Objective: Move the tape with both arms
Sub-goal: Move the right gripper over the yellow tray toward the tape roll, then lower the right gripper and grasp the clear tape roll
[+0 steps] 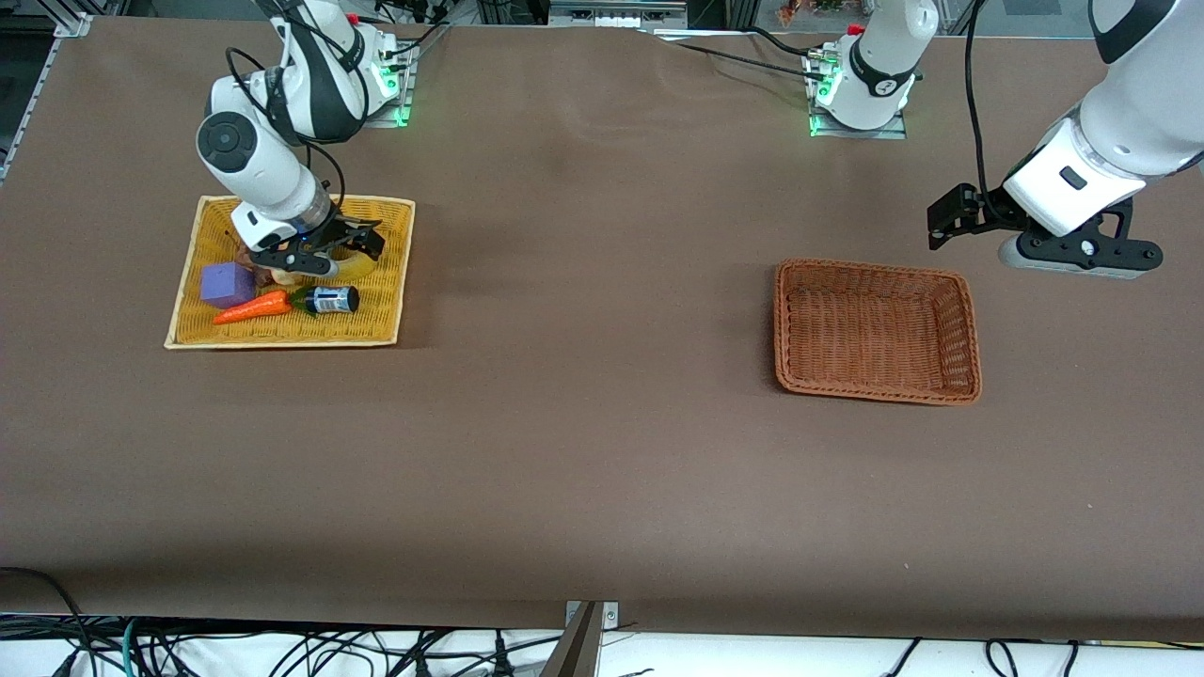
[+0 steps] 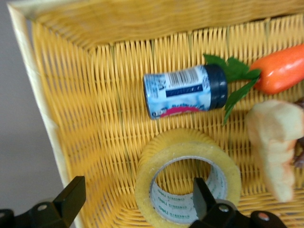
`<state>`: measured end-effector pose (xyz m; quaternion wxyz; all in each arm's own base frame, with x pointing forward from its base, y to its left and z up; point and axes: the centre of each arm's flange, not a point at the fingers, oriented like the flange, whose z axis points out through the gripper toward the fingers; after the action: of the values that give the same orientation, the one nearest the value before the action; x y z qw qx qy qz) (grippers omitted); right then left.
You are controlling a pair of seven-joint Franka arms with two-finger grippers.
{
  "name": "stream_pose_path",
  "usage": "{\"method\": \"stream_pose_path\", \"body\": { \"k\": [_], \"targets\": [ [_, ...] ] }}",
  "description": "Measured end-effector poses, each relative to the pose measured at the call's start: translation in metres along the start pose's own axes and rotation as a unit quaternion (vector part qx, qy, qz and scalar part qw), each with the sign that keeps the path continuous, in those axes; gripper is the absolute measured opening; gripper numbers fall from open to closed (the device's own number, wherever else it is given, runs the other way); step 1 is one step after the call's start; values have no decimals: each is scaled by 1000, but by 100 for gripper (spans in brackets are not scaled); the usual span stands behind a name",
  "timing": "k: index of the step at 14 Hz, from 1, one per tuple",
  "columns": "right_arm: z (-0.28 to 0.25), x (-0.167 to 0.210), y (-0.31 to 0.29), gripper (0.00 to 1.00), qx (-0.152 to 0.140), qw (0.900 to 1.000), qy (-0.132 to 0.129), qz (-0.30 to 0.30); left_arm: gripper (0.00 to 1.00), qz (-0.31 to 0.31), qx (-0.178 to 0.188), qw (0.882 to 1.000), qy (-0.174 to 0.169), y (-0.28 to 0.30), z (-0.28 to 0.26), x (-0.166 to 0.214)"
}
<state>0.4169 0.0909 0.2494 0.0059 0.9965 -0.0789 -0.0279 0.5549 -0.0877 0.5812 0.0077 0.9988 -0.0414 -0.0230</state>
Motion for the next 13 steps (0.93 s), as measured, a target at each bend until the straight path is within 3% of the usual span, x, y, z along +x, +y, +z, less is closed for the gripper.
{"method": "stream_pose_path", "body": {
  "k": [13],
  "targets": [
    [42, -35, -6, 100, 7, 1000, 7, -4, 100, 3, 0, 1000, -4, 3, 1, -1]
  ]
}}
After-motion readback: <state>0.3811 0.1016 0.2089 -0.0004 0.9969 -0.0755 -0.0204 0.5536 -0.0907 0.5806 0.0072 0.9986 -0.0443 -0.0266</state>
